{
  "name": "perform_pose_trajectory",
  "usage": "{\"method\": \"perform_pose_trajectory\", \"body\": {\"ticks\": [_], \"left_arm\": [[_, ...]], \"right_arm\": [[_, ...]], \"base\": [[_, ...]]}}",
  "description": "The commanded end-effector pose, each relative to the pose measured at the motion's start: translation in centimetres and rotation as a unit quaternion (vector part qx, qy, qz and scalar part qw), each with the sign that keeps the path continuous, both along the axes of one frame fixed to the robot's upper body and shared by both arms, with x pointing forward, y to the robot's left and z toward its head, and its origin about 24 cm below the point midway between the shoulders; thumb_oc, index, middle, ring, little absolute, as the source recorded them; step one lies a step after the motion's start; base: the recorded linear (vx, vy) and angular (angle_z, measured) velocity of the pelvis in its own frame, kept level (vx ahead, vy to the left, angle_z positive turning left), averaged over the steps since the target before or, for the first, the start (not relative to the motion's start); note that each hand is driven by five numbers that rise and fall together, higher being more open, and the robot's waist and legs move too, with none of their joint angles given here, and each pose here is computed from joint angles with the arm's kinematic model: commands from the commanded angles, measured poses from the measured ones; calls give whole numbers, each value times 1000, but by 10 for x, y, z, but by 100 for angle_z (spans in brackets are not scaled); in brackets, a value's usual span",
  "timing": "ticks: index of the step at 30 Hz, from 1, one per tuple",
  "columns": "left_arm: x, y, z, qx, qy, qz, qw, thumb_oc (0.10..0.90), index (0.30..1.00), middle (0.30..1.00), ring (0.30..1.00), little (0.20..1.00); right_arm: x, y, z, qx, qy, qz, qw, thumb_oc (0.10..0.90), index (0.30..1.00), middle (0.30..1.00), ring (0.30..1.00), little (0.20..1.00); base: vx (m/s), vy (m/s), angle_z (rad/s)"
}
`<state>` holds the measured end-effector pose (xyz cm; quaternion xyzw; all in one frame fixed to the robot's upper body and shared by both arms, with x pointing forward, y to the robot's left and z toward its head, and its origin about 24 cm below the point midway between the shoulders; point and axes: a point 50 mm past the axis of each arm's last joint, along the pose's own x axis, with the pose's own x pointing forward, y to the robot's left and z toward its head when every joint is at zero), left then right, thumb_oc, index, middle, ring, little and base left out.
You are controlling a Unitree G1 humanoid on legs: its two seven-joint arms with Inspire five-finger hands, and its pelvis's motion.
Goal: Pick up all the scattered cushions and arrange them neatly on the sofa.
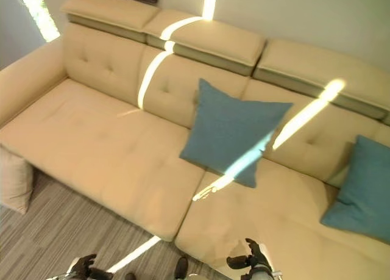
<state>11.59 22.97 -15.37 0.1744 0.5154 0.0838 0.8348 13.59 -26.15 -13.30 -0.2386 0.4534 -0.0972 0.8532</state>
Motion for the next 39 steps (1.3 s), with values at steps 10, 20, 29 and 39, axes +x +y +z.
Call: {"method": "perform_pose_trajectory", "body": {"ticks": [10, 20, 29, 39], "left_arm": [[17, 24, 13, 38, -42, -4, 998, 800, 900, 900, 900, 900], [-2, 22, 5, 20, -10, 35, 999, 800, 900, 900, 900, 900], [-14, 16, 0, 18, 7, 18, 1000, 800, 900, 900, 900, 900], [-1, 33, 10, 45, -9, 3, 999, 800, 900, 900, 900, 900]], "right_arm": [[26, 18, 7, 21, -46, 15, 999, 800, 900, 900, 900, 900], [38, 18, 13, 20, -63, 34, 997, 800, 900, 900, 900, 900], [18, 11, 4, 4, -23, 22, 999, 800, 900, 900, 900, 900], [19, 26, -1, 18, -9, 43, 999, 800, 900, 900, 900, 900]], "base": [[-37, 68, 66], [18, -76, 84], [52, 41, 129], [195, 170, 22]]}}
